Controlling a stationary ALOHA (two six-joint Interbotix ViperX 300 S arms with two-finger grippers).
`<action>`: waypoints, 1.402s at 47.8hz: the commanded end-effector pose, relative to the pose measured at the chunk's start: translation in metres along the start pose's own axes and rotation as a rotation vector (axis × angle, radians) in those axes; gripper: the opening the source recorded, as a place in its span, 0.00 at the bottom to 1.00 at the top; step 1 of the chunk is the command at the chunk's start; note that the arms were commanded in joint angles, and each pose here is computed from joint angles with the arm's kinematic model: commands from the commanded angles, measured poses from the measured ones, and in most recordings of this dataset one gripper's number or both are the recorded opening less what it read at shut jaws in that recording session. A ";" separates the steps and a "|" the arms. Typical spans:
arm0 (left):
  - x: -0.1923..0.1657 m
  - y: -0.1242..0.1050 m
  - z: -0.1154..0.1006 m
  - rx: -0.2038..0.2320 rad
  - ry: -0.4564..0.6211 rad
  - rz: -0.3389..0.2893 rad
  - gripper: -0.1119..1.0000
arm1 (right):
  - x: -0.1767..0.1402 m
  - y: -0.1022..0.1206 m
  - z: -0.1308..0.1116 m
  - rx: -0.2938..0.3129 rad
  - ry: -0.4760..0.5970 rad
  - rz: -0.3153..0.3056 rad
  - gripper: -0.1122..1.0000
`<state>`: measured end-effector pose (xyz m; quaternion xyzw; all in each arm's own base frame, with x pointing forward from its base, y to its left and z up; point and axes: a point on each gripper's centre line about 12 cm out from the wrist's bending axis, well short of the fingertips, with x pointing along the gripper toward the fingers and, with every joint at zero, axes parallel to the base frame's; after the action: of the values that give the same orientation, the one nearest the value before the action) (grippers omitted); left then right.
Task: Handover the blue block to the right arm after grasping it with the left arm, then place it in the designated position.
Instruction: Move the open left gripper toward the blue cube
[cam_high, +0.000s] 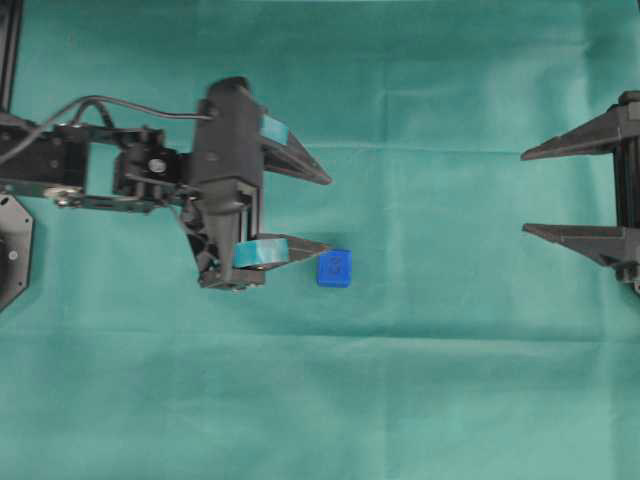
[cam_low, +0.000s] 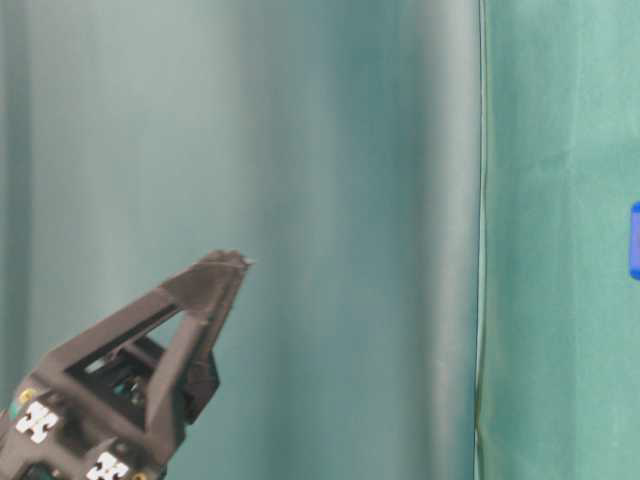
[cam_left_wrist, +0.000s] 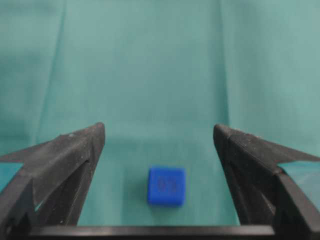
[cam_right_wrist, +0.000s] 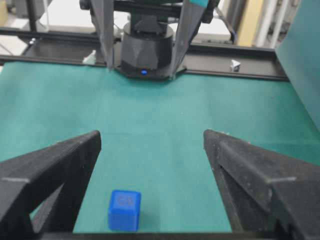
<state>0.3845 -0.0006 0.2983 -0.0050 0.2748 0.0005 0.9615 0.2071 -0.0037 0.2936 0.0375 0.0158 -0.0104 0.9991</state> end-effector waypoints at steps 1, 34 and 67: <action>-0.006 -0.001 0.016 -0.001 0.025 -0.001 1.00 | 0.002 0.001 0.012 0.005 -0.029 0.002 0.94; 0.000 -0.009 0.027 0.011 0.170 -0.014 1.00 | 0.006 0.001 0.008 0.002 -0.008 0.000 0.94; 0.001 -0.009 0.027 0.010 0.172 -0.014 1.00 | 0.006 0.001 0.007 0.000 -0.006 0.000 0.94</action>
<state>0.3985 -0.0079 0.3067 -0.0027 0.3749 -0.0067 0.9270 0.2109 -0.0037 0.2893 0.0368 0.0273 -0.0107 0.9989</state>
